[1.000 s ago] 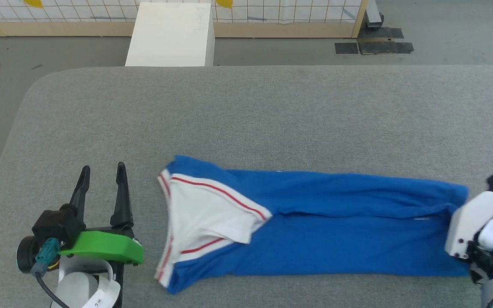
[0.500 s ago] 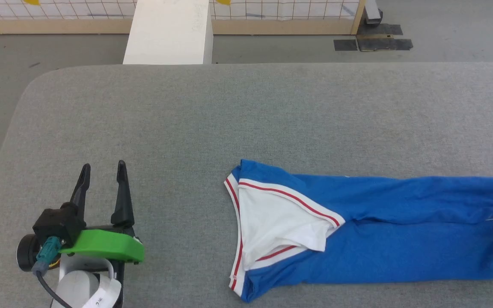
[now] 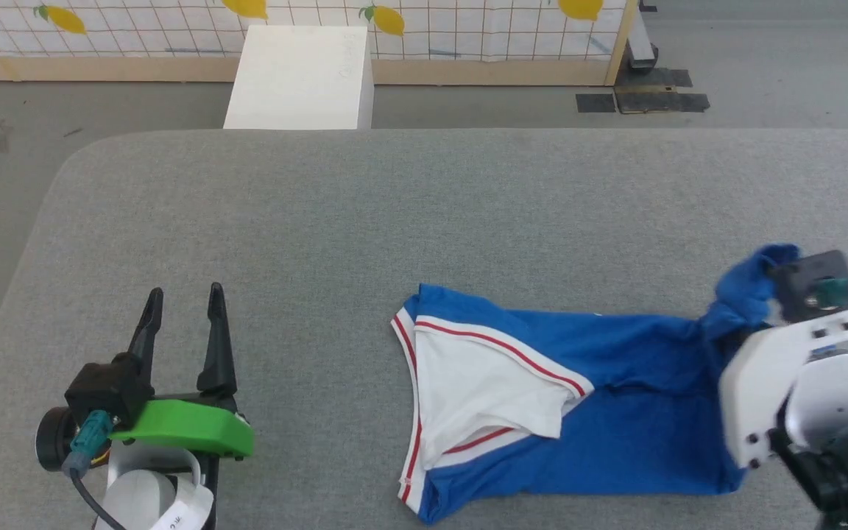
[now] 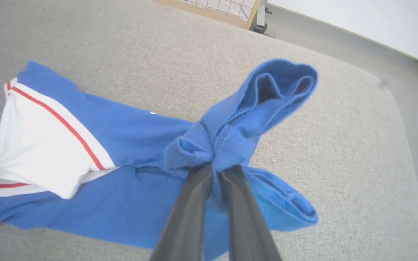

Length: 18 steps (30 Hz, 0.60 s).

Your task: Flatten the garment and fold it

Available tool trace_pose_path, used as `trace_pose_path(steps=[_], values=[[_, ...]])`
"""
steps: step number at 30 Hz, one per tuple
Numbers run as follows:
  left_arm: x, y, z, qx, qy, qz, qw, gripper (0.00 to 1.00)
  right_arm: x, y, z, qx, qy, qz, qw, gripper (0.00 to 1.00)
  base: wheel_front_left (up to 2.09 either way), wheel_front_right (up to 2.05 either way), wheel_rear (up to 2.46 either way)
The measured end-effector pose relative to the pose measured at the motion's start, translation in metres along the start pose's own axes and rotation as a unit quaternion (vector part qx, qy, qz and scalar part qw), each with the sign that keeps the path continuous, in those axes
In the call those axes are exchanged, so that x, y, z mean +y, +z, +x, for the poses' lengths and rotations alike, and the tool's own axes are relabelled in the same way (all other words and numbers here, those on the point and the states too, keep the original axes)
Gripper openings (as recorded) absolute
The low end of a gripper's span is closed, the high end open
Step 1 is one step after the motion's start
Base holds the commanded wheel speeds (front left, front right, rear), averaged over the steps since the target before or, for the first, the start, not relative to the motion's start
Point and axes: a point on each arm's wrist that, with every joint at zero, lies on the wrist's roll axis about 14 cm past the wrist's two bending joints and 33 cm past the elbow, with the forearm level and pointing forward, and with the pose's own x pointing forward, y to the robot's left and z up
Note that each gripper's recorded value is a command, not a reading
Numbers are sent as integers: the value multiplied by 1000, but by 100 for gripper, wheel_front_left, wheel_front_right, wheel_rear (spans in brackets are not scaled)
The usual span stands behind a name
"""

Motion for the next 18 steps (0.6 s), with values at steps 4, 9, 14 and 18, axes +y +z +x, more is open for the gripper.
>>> trace_pose_path(steps=[4,9,14,18], values=[[0,-2,-1,4,0,0,1000,100,51,19,-9,-26,76,-52,995,0,0,0,0],[0,-6,-1,9,-1,0,1000,100,109,34,0,-49,157,-91,982,0,0,0,0],[3,-9,0,13,3,2,1000,100,160,29,20,-42,218,-113,968,0,0,0,0],[6,-11,3,15,7,4,1000,100,190,11,37,-16,252,-133,959,0,0,0,0]])
